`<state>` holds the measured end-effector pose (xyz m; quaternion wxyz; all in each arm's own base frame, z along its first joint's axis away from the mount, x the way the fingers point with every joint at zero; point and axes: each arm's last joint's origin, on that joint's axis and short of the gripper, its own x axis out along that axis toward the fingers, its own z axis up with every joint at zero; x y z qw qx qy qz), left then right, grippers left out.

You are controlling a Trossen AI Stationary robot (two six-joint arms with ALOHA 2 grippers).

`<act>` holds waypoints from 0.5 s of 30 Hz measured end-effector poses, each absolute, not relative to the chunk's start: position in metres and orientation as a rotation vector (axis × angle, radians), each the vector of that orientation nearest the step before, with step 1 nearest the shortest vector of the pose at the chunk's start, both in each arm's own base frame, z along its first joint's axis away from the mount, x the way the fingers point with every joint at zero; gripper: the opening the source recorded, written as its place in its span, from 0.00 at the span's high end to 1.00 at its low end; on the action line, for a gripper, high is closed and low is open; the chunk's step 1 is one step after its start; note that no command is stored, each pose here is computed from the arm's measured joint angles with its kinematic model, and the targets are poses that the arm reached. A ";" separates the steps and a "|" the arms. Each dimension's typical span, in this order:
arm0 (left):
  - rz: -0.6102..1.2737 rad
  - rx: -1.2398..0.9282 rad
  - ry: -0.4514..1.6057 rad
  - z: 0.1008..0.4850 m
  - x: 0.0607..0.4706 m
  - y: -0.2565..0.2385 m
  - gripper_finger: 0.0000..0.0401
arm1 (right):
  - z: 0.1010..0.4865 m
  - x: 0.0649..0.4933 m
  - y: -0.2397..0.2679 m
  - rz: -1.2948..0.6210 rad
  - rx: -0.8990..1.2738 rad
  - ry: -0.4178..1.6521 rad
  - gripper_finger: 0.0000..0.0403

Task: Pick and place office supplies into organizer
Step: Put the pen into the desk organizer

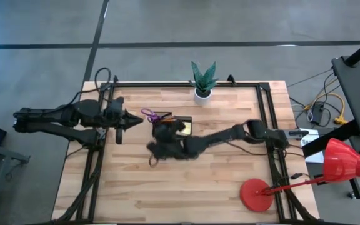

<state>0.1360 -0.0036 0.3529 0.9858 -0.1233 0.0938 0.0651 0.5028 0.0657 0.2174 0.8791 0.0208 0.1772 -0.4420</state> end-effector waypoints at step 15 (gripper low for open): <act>0.138 -0.129 0.318 0.342 0.115 -0.002 1.00 | 0.236 0.526 -0.042 -0.605 0.013 0.329 0.95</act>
